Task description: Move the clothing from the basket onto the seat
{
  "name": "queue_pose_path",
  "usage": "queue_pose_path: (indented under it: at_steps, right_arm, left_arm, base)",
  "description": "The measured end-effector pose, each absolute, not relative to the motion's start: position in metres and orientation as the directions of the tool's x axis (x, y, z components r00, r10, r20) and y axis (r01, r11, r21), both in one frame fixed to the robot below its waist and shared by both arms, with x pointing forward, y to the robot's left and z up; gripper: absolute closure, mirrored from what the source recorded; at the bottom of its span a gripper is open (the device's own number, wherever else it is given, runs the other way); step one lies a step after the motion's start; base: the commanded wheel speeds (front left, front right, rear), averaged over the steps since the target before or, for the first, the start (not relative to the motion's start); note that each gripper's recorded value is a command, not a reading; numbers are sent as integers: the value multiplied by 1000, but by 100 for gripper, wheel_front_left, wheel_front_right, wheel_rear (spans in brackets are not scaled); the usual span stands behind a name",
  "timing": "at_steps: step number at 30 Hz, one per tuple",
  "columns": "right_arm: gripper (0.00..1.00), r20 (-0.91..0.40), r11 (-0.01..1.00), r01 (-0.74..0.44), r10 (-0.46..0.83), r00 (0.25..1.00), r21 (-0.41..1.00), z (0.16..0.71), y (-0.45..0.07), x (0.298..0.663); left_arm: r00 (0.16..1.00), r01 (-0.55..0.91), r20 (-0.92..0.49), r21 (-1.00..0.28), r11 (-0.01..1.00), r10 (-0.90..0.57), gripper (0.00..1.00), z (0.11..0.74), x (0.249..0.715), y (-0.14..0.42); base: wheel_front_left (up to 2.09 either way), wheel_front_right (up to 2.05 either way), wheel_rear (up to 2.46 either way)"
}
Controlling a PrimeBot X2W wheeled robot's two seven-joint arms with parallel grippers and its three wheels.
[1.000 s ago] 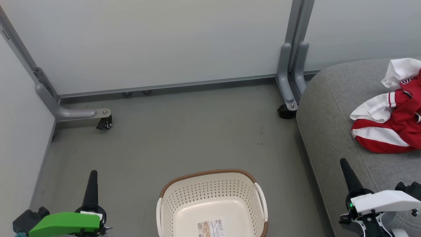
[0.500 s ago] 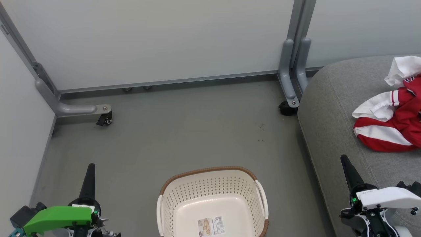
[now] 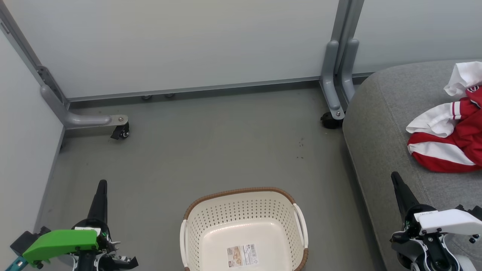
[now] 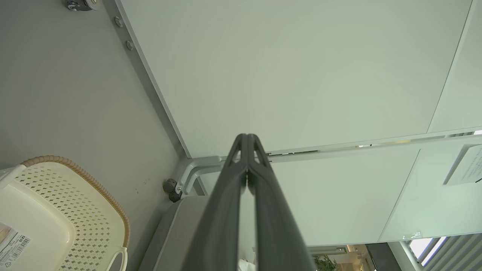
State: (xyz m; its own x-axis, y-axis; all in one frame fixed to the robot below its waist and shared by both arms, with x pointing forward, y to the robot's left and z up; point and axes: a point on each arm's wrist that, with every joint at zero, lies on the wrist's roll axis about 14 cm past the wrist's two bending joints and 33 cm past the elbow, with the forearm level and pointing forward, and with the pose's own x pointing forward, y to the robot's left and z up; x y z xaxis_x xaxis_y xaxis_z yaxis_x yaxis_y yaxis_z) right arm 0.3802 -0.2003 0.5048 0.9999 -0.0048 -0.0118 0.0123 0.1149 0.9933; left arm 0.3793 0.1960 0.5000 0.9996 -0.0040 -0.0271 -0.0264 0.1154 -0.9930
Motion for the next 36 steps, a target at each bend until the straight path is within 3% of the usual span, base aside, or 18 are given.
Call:
queue_pose_path:
  at_steps: [16, 36]
  right_arm:
    - [100, -7, 0, 7, 0, 1000, 1000, 505, -200, 388]
    - [100, -6, -6, 6, 0, 1000, 1000, 505, -200, 388]
  left_arm:
    - [1000, -15, -15, -1000, 1, -1, 100, 503, 387, 200]
    - [1000, -11, -11, -1000, -5, 0, 100, 504, 388, 200]
  base:
    - [0, 0, 0]
    - [0, 0, 0]
